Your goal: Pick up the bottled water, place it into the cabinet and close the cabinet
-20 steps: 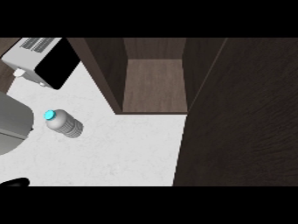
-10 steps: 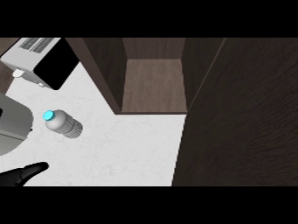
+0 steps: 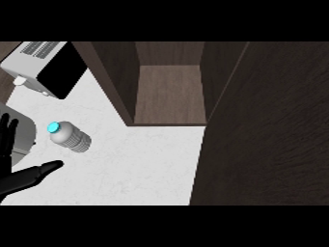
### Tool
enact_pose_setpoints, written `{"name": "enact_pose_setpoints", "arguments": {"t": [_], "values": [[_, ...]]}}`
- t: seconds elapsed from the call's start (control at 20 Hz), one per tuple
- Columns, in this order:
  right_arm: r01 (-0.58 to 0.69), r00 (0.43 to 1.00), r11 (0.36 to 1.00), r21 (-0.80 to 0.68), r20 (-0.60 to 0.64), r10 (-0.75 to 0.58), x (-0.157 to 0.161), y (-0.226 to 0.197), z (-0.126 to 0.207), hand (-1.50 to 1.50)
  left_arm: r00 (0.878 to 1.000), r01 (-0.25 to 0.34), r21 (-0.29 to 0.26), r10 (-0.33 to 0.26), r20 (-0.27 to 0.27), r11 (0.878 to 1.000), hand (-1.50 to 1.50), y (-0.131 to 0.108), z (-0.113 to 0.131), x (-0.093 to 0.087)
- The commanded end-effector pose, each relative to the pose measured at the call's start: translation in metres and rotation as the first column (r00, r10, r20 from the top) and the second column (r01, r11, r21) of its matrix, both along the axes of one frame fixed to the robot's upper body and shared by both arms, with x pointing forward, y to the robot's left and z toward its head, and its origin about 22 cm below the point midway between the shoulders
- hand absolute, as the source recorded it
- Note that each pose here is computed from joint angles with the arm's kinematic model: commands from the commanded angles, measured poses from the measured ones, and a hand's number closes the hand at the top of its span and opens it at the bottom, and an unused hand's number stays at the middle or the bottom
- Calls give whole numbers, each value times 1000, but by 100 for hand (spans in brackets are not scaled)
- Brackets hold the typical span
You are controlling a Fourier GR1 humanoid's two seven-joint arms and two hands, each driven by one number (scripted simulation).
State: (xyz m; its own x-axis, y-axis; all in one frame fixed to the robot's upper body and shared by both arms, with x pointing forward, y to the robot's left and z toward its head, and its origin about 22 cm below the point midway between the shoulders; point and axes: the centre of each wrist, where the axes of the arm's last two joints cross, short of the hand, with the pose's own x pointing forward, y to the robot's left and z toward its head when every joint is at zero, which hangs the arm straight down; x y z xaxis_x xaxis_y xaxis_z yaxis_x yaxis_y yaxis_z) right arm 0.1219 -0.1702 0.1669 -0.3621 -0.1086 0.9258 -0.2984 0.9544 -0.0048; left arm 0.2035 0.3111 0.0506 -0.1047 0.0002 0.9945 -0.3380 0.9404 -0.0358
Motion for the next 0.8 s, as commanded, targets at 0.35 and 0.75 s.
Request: {"name": "enact_pose_setpoints", "arguments": {"t": [0.35, 0.75], "values": [[35, 999, 998, -45, 31, -34, -20, 4, 8, -150, 993, -7, -49, 1, -114, 999, -150, 36, -81, 8], [49, 997, 998, -49, 66, -46, -14, -7, 27, -150, 989, -17, -58, 8, -146, 998, -150, 52, -129, 13]]}}
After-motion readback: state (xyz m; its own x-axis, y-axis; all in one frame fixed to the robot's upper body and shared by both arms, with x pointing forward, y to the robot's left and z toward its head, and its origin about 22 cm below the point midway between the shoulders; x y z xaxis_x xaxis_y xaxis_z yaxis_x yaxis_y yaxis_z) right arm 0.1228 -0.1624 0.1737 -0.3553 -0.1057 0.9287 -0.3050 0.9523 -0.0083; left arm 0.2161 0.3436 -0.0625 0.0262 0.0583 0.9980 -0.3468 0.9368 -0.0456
